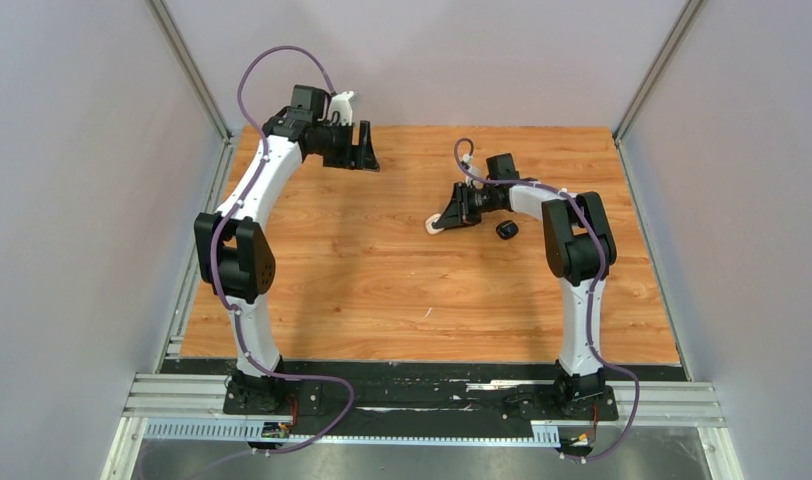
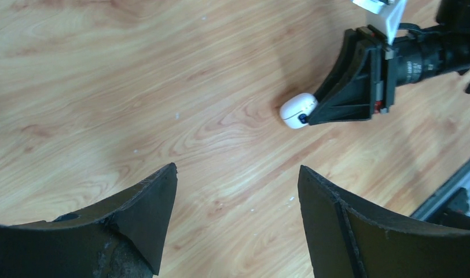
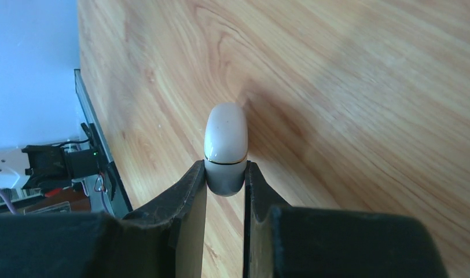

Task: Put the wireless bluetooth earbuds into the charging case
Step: Place the charging case at the center of the board, then reset both arms

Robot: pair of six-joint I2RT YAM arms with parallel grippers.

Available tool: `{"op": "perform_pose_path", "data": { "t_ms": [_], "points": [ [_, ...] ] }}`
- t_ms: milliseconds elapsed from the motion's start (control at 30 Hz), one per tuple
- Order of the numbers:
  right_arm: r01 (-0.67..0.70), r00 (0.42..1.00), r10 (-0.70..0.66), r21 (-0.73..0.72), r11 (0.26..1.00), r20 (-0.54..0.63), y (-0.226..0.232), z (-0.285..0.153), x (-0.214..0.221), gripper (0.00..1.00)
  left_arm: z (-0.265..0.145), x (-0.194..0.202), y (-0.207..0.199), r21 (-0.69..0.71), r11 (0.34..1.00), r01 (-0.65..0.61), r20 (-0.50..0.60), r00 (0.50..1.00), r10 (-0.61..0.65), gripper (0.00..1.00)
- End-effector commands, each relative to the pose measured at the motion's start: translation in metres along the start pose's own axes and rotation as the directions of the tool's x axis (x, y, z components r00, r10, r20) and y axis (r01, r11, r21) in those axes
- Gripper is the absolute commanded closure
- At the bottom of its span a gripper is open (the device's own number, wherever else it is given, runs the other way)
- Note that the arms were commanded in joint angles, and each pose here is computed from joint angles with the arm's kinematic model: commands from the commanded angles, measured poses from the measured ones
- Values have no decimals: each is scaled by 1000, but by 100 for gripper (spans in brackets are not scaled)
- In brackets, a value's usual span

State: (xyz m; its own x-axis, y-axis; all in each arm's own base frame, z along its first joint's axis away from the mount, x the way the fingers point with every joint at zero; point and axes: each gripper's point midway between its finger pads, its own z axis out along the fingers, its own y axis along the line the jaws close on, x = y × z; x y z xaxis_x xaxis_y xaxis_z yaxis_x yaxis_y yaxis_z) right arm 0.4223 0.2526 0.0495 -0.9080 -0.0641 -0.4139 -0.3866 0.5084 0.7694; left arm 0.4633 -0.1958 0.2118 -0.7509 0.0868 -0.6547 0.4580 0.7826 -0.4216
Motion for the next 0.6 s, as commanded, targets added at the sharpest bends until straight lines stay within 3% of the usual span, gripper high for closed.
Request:
{"op": "perform_pose_path", "data": {
  "t_ms": [0,67,167,300,433,567],
  "points": [
    [-15,1000,15,61,998,7,-2,-1,-4,100,-29,-8,11,-128,990,-65,32,997,69,17],
    [-23,1000,22,90,996,9,-6,-1,-2,98,-28,-2,19,-151,987,-53,15,998,56,15],
    [-9,1000,7,118,993,22,-6,-4,-6,68,-22,10,22,-143,988,-52,-21,999,50,6],
    [72,996,-81,175,982,48,-2,-19,-20,2,-14,19,29,-146,987,-65,-55,997,58,0],
    [192,969,-221,227,955,111,23,-54,-45,0,-12,15,45,-213,972,-98,-56,995,89,0],
    [334,896,-394,273,902,206,58,-100,-87,0,-16,-1,64,-317,937,-145,-26,989,144,0]
  ]
}}
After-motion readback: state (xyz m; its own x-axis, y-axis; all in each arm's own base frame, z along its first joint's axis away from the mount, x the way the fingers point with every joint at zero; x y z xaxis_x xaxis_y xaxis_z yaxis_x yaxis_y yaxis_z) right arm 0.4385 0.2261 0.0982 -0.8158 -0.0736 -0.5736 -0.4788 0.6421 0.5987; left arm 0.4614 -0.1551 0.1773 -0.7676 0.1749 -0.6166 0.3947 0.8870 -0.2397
